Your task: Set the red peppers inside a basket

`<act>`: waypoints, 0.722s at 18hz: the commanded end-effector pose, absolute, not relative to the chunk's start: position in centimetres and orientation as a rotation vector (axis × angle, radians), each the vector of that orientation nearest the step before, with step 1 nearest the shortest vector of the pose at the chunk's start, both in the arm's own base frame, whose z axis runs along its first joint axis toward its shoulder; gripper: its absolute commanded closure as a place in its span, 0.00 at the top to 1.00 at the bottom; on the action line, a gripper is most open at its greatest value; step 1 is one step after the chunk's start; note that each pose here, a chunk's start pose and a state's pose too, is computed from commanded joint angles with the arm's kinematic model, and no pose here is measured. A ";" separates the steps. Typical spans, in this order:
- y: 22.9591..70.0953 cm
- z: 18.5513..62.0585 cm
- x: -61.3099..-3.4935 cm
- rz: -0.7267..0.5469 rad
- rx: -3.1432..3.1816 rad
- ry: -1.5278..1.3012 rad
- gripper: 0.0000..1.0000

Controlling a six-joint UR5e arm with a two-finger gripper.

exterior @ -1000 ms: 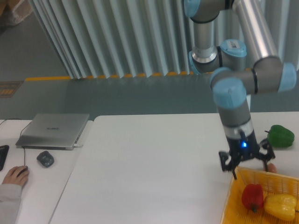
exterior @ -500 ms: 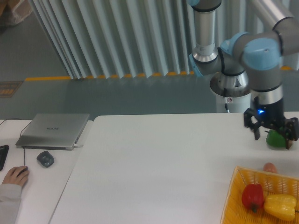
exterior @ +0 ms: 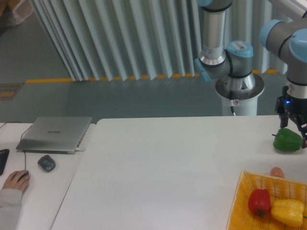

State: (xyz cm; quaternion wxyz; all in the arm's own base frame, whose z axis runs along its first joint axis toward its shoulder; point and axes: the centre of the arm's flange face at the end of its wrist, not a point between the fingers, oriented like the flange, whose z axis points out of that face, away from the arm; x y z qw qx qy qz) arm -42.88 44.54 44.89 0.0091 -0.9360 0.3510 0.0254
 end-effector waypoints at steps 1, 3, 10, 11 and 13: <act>44.3 44.7 -43.0 0.085 -2.916 1.178 1.00; 44.2 44.6 -43.0 0.093 -2.939 1.218 1.00; 44.2 42.6 -42.6 0.034 -2.939 1.249 1.00; 44.2 42.5 -42.6 0.031 -2.940 1.249 1.00; 44.1 42.2 -42.4 0.021 -2.940 1.247 1.00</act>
